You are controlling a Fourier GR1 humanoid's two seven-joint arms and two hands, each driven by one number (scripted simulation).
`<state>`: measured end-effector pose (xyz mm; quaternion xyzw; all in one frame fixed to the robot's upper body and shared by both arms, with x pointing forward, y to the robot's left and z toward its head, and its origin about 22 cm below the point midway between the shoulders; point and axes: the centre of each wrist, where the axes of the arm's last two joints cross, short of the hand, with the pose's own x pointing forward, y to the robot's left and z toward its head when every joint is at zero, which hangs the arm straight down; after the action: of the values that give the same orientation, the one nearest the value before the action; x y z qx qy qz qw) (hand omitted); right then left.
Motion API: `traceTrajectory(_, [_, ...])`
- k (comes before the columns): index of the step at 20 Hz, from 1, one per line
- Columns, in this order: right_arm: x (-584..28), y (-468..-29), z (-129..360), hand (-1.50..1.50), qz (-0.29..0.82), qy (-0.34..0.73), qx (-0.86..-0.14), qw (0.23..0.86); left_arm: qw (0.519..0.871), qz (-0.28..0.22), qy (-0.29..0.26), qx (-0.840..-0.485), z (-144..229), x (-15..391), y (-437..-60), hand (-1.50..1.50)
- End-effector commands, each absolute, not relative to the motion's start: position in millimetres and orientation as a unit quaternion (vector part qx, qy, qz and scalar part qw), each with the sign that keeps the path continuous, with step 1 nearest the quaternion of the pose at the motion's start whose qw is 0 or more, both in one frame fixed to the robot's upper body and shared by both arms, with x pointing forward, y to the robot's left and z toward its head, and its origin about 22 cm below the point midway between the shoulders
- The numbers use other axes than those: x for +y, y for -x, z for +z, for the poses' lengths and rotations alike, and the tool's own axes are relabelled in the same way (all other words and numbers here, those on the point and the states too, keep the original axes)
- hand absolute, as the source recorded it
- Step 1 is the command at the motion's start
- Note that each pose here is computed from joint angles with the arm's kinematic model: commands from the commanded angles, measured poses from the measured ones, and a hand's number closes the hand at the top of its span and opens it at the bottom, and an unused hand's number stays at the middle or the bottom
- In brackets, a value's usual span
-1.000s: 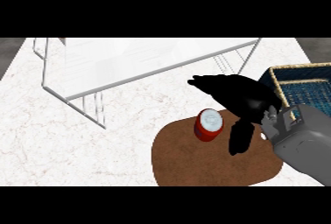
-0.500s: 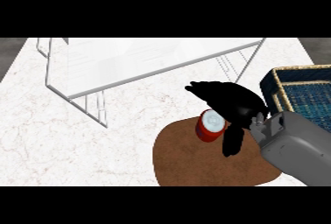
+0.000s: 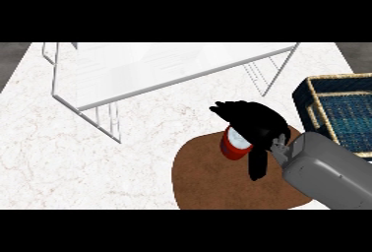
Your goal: Pick the can from the cutting board and place it in the basket
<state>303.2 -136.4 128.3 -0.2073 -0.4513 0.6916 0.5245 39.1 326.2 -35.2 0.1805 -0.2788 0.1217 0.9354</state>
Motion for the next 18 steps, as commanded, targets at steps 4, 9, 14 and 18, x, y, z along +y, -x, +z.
traceTrajectory(4, [-138.1, -302.9, 109.8, -1.50, 0.693, 0.211, -0.449, 0.523, 0.882, 0.028, -0.108, -0.457, -8.3, 305.6, -121.0, 0.00])
traceTrajectory(9, [-138.1, -305.7, 102.7, -1.50, 0.684, 0.209, -0.460, 0.525, 0.883, 0.030, -0.104, -0.457, -14.5, 297.7, -119.9, 0.00])
traceTrajectory(14, [-127.4, -298.3, 95.5, 1.50, 0.709, 0.211, -0.465, 0.486, 0.881, 0.031, -0.106, -0.459, -10.6, 295.9, -123.6, 0.00])
traceTrajectory(18, [-132.5, -301.8, 95.1, 1.50, 0.715, 0.240, -0.473, 0.456, 0.884, 0.030, -0.107, -0.453, -19.4, 298.6, -118.5, 0.00])
